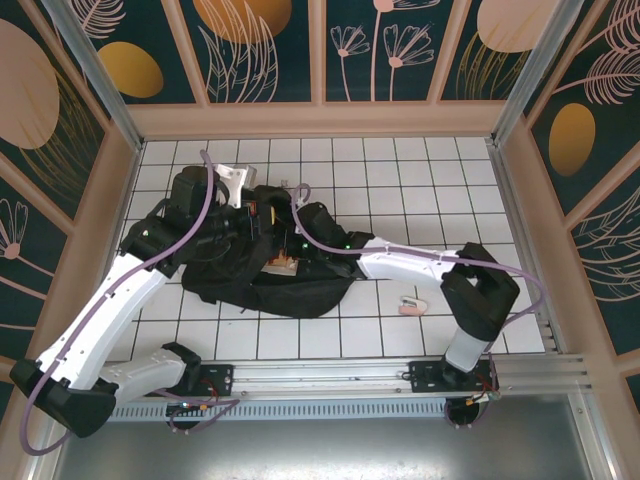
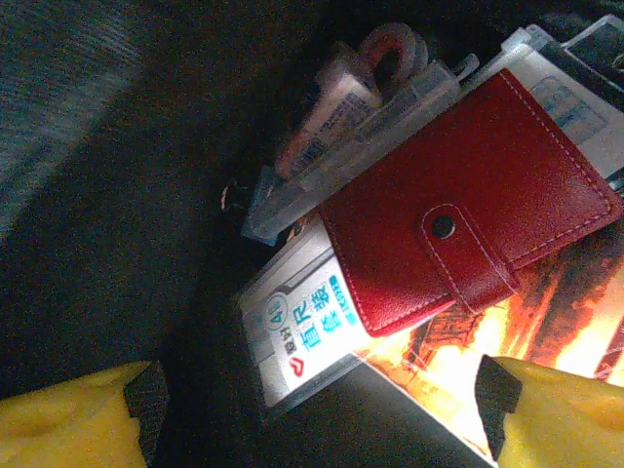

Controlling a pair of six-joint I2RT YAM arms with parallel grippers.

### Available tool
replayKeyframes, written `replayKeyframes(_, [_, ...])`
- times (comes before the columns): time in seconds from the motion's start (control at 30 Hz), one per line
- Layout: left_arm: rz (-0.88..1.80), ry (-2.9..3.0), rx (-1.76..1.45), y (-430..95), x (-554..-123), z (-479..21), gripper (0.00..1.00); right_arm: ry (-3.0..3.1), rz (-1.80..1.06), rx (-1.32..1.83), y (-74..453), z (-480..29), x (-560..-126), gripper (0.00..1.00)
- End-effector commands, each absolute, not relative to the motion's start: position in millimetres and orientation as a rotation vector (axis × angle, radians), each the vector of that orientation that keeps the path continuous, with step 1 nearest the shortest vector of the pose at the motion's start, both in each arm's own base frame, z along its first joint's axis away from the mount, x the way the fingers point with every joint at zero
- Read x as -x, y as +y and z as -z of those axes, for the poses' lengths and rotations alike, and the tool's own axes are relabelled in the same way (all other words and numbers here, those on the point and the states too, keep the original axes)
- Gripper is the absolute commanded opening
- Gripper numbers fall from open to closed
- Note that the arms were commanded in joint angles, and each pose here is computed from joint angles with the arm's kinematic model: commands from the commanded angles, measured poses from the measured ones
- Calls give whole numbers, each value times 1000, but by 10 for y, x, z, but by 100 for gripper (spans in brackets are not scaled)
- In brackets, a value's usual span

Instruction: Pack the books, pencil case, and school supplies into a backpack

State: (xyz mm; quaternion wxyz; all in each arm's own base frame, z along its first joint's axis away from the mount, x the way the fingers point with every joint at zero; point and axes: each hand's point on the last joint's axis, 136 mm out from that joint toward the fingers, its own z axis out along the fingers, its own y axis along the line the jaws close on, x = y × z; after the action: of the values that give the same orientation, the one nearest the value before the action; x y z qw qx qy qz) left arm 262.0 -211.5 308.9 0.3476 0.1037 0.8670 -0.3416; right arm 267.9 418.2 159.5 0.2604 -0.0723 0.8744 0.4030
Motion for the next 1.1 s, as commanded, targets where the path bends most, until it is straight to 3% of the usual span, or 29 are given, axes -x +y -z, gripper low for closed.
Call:
replayKeyframes(0.0, [906,2131,-274,-2129,-2646,-3334,0,2332,-1018,273,4047,-1719,-2603,82])
replayKeyframes(0.3, [925,2127,-258,-2128,-2625,-3351,0,2208,-954,295,3553,-2363,-2461,79])
replayKeyframes(0.47, [936,2125,-255,-2124,-2599,-3330,0,2216,-765,58,2743,-2538,-2451,79])
replayKeyframes(0.63, [969,2105,-262,-2151,-2576,-3386,0,2398,-569,-244,1888,-2111,-2344,81])
replayKeyframes(0.8, [983,2098,-280,-2177,-2568,-3432,0,2600,-314,-482,1353,-1541,-2070,84])
replayKeyframes(1.07, [994,2087,-289,-2171,-2525,-3479,0,2795,-68,-678,962,-976,-1668,91])
